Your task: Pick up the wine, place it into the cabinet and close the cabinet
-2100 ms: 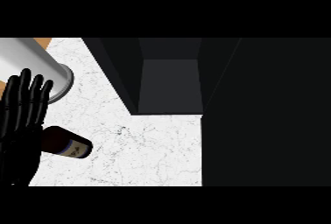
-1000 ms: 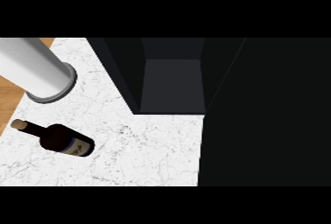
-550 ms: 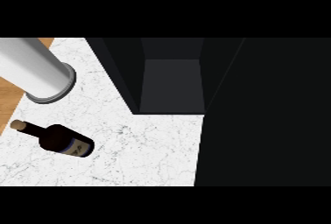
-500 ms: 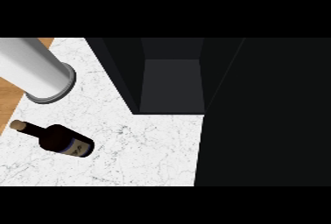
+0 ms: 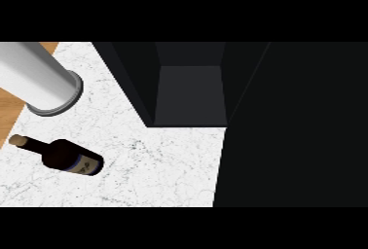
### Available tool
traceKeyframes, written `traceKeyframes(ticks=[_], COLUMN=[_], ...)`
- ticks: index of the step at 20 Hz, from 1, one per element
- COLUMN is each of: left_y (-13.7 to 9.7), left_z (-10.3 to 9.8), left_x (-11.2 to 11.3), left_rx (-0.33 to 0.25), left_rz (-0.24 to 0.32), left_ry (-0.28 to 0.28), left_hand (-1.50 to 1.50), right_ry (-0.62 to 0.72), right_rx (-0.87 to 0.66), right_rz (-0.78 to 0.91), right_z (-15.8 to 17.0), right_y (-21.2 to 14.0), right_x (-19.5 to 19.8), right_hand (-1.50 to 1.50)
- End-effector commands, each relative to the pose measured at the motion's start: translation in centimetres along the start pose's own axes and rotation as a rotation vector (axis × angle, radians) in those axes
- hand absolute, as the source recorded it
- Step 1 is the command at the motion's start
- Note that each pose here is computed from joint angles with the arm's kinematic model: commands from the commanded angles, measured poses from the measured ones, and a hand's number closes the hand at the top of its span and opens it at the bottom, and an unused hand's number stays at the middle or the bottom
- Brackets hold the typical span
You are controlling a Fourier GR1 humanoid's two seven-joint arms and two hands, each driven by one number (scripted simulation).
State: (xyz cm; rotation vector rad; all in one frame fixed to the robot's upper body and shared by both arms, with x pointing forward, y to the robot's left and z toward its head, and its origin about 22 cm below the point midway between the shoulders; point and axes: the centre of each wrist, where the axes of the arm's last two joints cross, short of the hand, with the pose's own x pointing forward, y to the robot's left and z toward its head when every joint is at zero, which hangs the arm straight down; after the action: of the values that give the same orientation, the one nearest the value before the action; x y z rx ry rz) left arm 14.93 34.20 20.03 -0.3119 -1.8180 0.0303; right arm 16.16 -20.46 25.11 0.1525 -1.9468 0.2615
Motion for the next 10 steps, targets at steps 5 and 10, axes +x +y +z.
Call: traceKeyframes(ticks=[5, 10], left_y=[0.7, 0.1], left_z=[-0.9, -2.5], left_x=[-3.0, -4.2], left_rx=[0.069, 0.105], left_rz=[-0.036, -0.044], left_ry=[-0.024, 0.0], left_hand=[-1.5, -1.5], right_ry=[-0.054, -0.054], right_rx=[0.042, 0.044], right_rz=[-0.037, -0.02], right_z=[3.2, 1.8], right_y=[0.5, -0.3], right_x=[3.0, 3.6], right_hand=[-1.5, -1.5])
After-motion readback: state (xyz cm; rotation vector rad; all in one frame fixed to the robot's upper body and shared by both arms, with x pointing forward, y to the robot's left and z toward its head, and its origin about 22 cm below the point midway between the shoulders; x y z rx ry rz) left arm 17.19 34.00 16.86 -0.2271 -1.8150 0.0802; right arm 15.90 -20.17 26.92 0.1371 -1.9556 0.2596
